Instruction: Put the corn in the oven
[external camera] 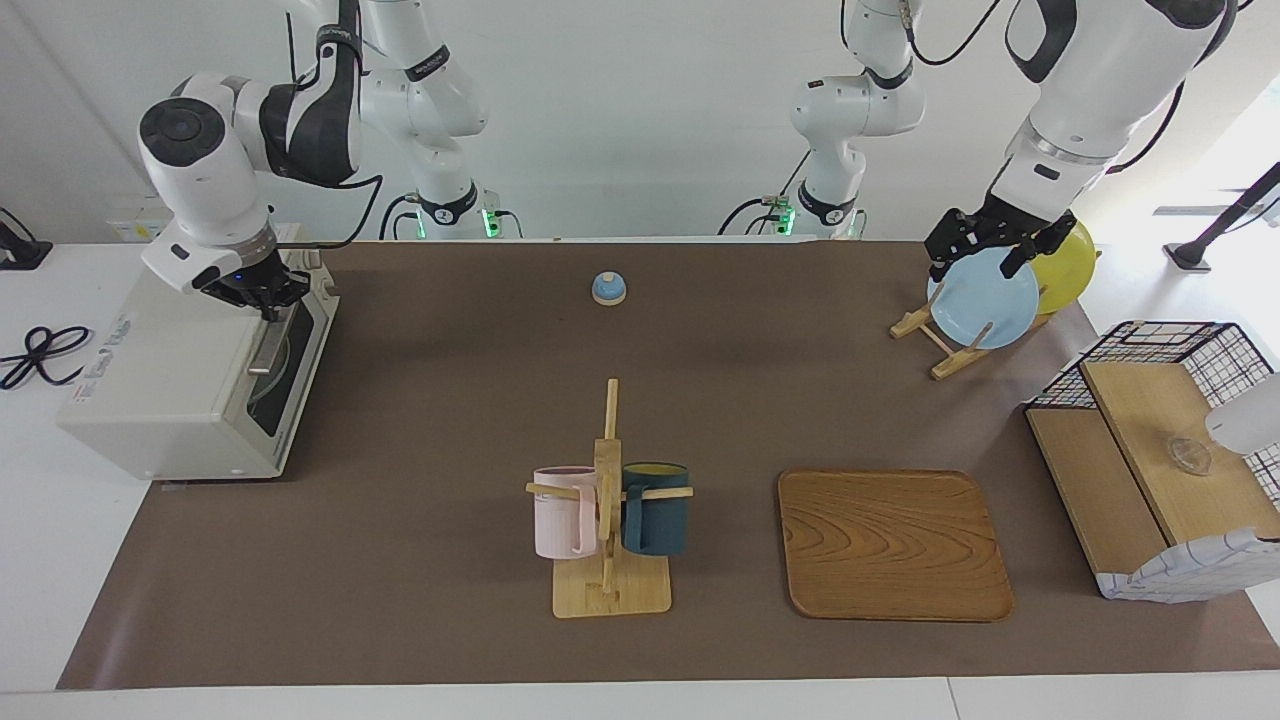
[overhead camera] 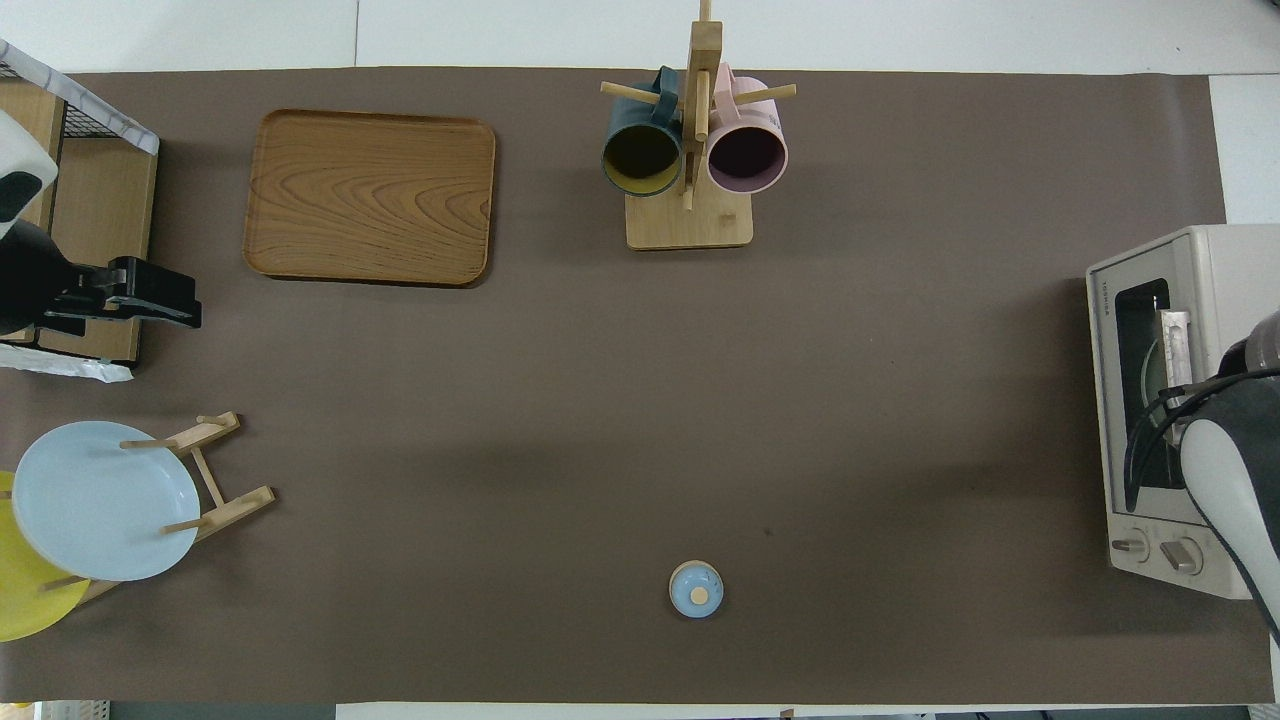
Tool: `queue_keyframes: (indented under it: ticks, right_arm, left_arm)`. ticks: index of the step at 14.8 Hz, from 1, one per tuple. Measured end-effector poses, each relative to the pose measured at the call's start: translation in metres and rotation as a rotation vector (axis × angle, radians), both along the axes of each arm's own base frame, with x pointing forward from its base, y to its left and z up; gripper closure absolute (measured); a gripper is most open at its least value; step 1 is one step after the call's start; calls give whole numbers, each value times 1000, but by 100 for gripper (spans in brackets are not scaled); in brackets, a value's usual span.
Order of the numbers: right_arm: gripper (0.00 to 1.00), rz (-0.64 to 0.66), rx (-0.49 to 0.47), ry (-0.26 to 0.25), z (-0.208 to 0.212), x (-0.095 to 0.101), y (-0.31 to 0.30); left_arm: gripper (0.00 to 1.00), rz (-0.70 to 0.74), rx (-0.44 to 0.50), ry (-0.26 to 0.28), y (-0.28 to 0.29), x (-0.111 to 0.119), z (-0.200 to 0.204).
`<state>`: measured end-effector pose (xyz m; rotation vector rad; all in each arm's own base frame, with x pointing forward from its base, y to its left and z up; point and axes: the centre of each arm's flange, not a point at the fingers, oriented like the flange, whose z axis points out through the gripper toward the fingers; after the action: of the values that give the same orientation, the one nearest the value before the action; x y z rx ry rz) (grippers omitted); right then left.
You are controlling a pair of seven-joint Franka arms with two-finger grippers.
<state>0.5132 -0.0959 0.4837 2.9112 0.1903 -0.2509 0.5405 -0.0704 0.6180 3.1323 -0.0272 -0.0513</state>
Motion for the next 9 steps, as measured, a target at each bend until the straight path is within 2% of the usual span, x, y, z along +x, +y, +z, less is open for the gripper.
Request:
queue_keyframes:
  ticks: [1,2,5,7,9]
  right_arm:
    - [96,-12,23,-3,7,7,2]
    - [92,-22,47,-9,14,13,4]
    - [90,-35,116,-11,39,29,31]
    - [74,-40,128,-16,58,37,61]
    - [51,-35,161,-32,72,43,83]
  left_arm:
    - [0,0,0,0,0,0,0]
    - [0,0,0,0,0,0,0]
    - [0,0,0,0,0,0,0]
    - [0,0,0,0,0,0,0]
    - [0,0,0,0,0,0,0]
